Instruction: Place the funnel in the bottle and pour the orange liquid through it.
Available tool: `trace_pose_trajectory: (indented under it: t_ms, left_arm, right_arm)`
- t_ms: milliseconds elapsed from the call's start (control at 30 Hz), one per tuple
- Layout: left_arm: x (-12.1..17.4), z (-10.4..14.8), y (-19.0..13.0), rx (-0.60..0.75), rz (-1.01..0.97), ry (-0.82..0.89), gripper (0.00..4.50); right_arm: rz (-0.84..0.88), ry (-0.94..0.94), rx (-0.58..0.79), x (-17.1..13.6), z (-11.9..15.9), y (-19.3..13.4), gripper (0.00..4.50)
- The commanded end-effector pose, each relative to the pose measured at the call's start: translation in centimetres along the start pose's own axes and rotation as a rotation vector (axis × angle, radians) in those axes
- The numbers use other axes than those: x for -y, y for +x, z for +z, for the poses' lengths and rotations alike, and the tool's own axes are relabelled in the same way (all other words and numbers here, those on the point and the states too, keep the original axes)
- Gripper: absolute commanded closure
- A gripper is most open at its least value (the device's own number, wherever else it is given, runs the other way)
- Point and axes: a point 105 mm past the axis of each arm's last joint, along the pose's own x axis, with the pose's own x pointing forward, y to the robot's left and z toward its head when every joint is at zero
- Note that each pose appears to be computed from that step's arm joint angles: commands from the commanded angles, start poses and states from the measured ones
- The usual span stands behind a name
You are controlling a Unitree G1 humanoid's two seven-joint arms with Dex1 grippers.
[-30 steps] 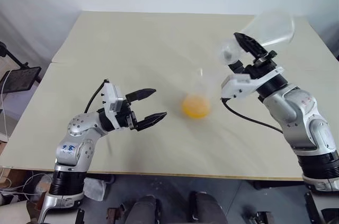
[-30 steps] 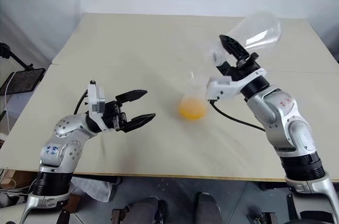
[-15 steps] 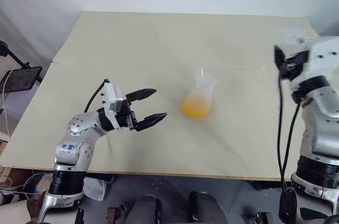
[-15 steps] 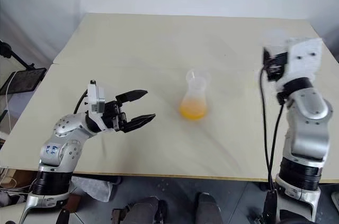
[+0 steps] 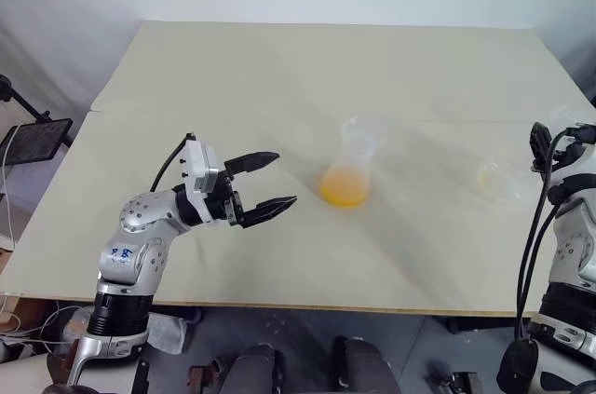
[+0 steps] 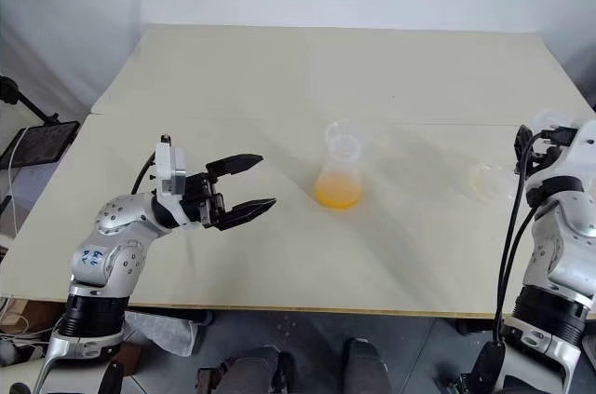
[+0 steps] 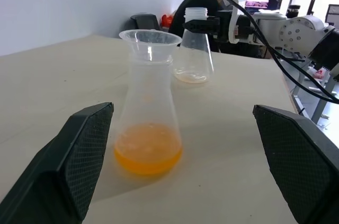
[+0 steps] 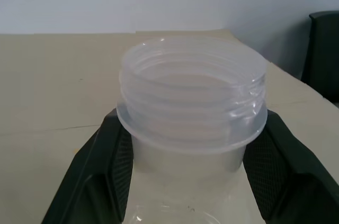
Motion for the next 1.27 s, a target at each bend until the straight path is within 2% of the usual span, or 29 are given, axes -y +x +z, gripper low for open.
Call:
trace_pose_trajectory:
  t_ms: [33,100,233,267,367,433,567,700,833,867,967,1000,1067,1267]
  left_arm:
    - [0.1,0.9,0.1,0.019,-0.016,0.025,0.0]
    - [0.0,0.8,0.1,0.018,-0.017,0.025,0.0]
    - [0.0,0.8,0.0,0.015,-0.018,0.024,0.0]
    - [0.0,0.8,0.0,0.014,-0.017,0.023,0.0]
    - [0.0,0.7,-0.2,0.006,-0.017,0.023,0.0]
    - [-0.2,0.7,-0.4,0.002,-0.01,0.025,0.0]
    - [-0.4,0.3,-1.5,-0.029,0.012,0.026,0.0]
    - [-0.4,-0.3,-2.7,-0.077,0.026,0.019,0.0]
    - [-0.4,-0.7,-4.2,-0.127,0.052,0.013,0.0]
    - [-0.5,-1.0,-4.6,-0.155,0.064,0.021,0.0]
    - [0.3,-2.0,-6.5,-0.23,0.069,0.052,0.0]
    - [0.4,-2.2,-6.8,-0.253,0.072,0.068,0.0]
    - [0.1,-2.4,-7.5,-0.278,0.095,0.098,0.0]
    - [0.2,-2.6,-8.4,-0.29,0.124,0.119,0.0]
  right_arm:
    - [0.025,0.008,0.063,-0.1,1.6,-0.4,0.68]
    - [-0.001,-0.002,0.064,0.5,1.8,-0.6,0.03]
    - [0.002,-0.041,0.073,1.1,2.6,-1.2,0.03]
    - [0.04,-0.064,0.104,0.9,3.4,-1.7,0.03]
    - [0.185,-0.064,0.07,0.1,4.1,-3.0,0.03]
    - [0.28,-0.003,0.12,-0.6,4.9,-4.2,0.03]
    - [0.407,-0.107,0.0,-0.2,3.7,-6.5,0.03]
    - [0.547,-0.197,0.003,-0.7,3.1,-9.1,0.03]
    - [0.719,-0.176,-0.095,-2.4,1.7,-11.3,0.03]
    - [0.755,-0.17,-0.102,-3.1,1.5,-11.7,0.03]
    - [1.065,-0.199,-0.223,-7.7,-1.2,-15.7,0.03]
    - [1.1,-0.184,-0.231,-8.4,-1.5,-16.2,0.03]
    - [1.127,-0.144,-0.229,-8.9,-1.5,-16.3,0.03]
    - [1.101,-0.204,-0.188,-8.2,-1.9,-15.8,0.03]
